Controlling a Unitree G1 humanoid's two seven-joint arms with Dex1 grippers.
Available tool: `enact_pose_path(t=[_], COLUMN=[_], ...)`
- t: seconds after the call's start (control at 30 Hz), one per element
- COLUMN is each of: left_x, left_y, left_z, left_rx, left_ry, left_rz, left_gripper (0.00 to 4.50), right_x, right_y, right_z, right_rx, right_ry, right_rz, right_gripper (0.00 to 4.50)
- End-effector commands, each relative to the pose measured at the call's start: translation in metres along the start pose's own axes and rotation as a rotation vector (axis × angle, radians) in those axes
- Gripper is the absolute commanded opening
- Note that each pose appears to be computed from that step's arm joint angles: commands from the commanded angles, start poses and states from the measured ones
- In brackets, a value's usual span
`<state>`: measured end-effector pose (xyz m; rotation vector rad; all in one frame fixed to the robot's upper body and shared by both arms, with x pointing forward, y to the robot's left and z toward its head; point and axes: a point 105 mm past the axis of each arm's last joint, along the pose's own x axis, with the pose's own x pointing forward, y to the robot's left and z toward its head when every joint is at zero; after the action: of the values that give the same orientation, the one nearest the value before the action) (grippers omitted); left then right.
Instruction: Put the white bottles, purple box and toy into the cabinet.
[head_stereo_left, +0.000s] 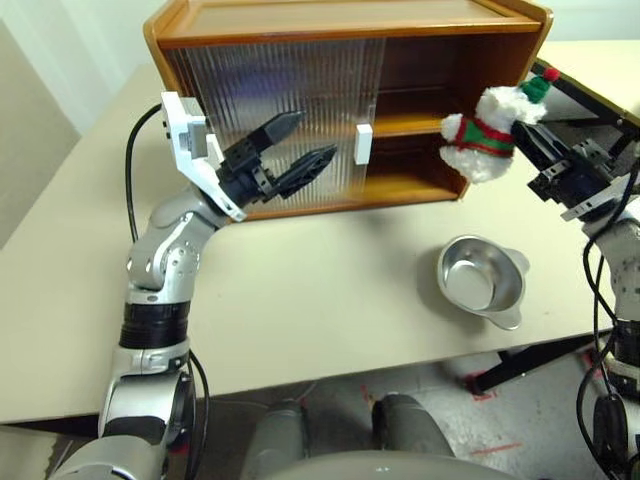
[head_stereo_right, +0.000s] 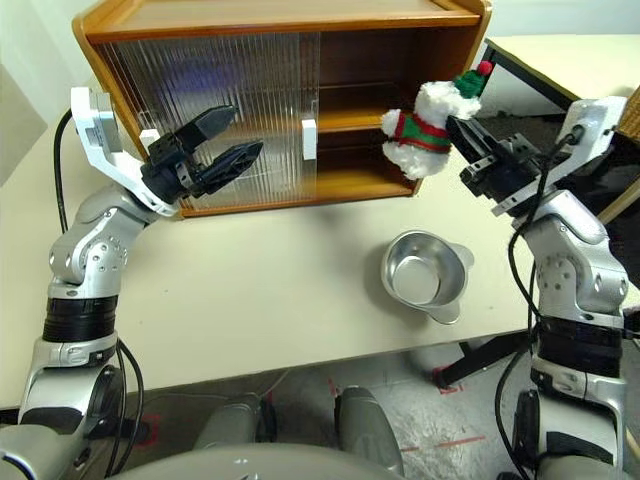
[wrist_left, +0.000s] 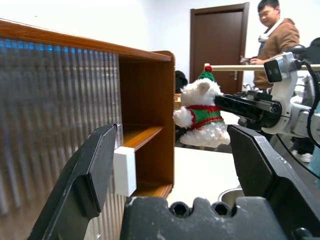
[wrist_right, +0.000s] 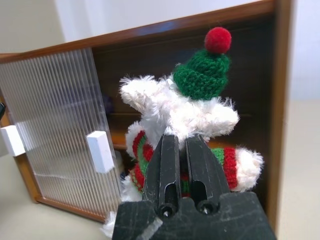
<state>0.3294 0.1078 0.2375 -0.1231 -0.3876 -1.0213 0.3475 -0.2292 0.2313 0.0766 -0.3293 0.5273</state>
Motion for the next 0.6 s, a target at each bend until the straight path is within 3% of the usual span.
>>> enact_pose_path(t=[0.03,0.6], left_x=[-0.003,-0.01], left_y=[-0.002,-0.004], left_z=[0.001,0.002], left_rx=[0.021,0.037], left_ry=[0.005,0.012], left_rz=[0.012,0.045], left_gripper=[4.5,4.5], right_x=[0.015,0.074], right_y=[-0.008,-0.024], right_z=[-0.01,-0.01], right_rx=[-0.013,-0.063], right_ry=[0.054,0.03], right_rz=[-0.011,-0.022], right_gripper=[0.02,0.02])
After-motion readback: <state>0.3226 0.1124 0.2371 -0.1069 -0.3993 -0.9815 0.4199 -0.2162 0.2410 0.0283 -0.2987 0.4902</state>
